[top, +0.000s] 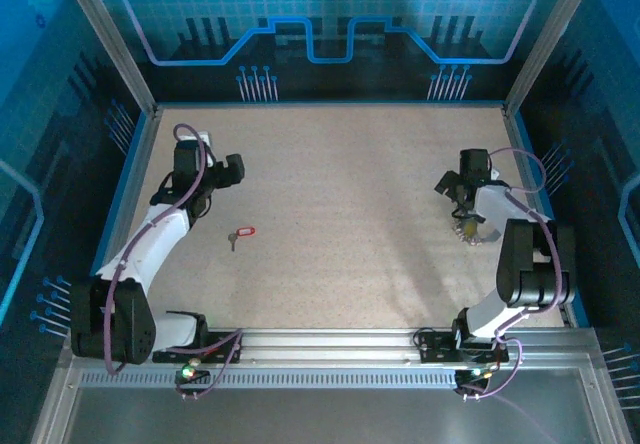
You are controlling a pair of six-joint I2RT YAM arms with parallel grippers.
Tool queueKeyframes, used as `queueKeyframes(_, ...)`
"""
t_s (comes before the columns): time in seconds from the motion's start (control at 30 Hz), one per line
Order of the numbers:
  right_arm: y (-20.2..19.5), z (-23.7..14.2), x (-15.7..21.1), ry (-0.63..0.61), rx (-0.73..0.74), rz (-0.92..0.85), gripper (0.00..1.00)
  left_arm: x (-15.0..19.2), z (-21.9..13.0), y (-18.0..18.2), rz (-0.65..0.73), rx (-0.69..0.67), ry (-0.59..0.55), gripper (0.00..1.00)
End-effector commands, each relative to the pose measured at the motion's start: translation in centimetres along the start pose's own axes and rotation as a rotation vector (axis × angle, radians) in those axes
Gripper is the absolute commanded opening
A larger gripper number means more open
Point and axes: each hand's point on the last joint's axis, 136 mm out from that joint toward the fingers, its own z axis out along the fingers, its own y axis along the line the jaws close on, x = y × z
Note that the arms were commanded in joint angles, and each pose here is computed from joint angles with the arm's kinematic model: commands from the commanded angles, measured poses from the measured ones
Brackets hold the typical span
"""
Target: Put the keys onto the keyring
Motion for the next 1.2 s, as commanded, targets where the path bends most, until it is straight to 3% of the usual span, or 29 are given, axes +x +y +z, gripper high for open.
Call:
queueKeyframes(0.0, 0.0, 1.1, 0.5, 0.109, -0.036, 0.003, 1.00, -1.7, -1.1, -1.0, -0.039, 0.041, -0.034, 0.99)
queueKeyframes(0.27, 2.3, 2.8, 3.7, 0.313, -0.153, 0.000, 1.00, -2.0, -1.8, -2.1, -0.062, 0.101, -0.041, 0.99)
queueKeyframes(0.47, 5.2, 2.4, 5.8, 0.404, -0.201, -0.139, 1.00, -1.4, -1.5, -2.1, -0.038, 0.092, -0.037, 0.99)
queueKeyframes(0.93, 17.7, -5.5, 21.8, 0.600, -0.461, -0.657, 1.00, 0.1, 0.1, -2.1, -0.049, 0.082, 0.024, 0.99)
queueKeyframes(1.17, 17.9, -9.6, 26.7, 0.648, -0.497, -0.908, 0.98, 0.2, 0.1, -2.0, -0.038, 0.072, 0.028, 0.99)
